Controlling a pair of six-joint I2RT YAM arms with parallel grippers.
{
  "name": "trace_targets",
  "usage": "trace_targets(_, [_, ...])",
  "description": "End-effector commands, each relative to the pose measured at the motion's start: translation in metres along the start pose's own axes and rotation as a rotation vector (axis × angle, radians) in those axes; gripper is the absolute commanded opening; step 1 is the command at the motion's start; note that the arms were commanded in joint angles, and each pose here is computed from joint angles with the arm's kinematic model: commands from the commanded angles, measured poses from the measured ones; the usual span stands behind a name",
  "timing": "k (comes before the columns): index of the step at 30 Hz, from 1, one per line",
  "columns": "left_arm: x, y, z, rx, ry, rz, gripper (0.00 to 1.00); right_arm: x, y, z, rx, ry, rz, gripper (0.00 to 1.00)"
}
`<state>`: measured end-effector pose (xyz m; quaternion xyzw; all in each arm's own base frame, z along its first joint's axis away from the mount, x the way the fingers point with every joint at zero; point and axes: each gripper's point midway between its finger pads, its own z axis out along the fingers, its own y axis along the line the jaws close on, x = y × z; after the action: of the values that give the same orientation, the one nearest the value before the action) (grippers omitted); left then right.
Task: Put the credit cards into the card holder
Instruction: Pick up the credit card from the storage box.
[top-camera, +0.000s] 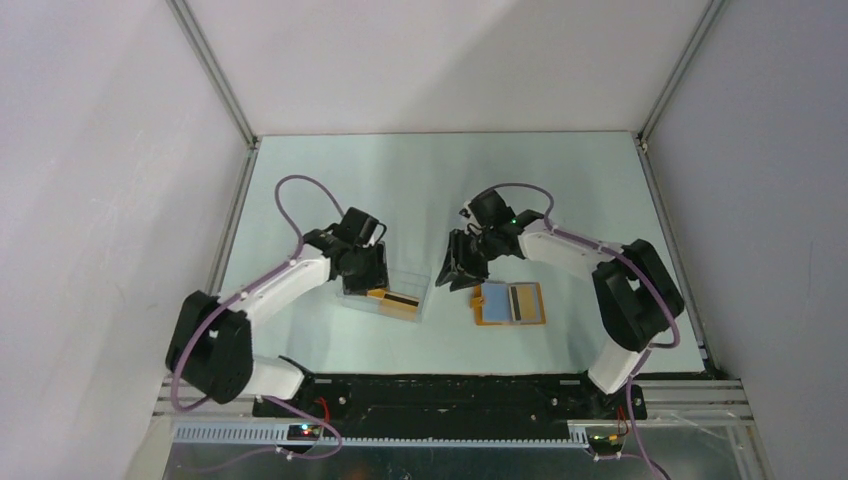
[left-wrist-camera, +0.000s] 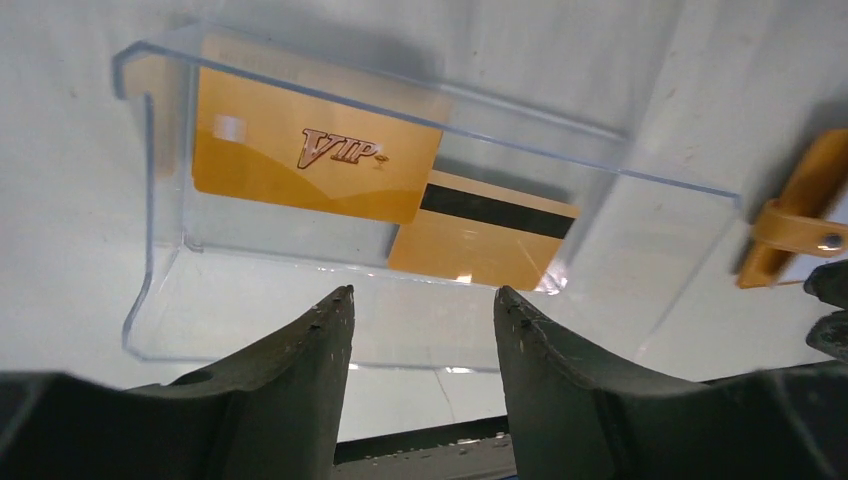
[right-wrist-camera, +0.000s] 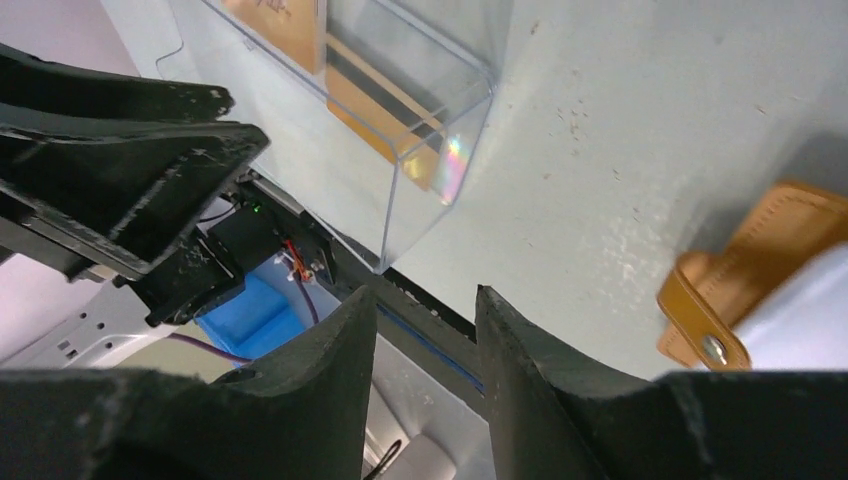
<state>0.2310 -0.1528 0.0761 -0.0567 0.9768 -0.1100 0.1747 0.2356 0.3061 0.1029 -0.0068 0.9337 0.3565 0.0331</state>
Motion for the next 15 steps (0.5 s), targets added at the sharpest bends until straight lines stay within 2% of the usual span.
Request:
trace_targets(1, [0.001,-0.003,0.013,0.004,0.056,0.058,0.59,-0.012,0.026,0.016,-0.088,0.012,0.014,0.45])
trace_targets(15, [0.027,0.004,0.054,-0.022,0.214,0.081,0.57,-0.019,0.03,0.05,-0.153,0.076,0.066,0.41])
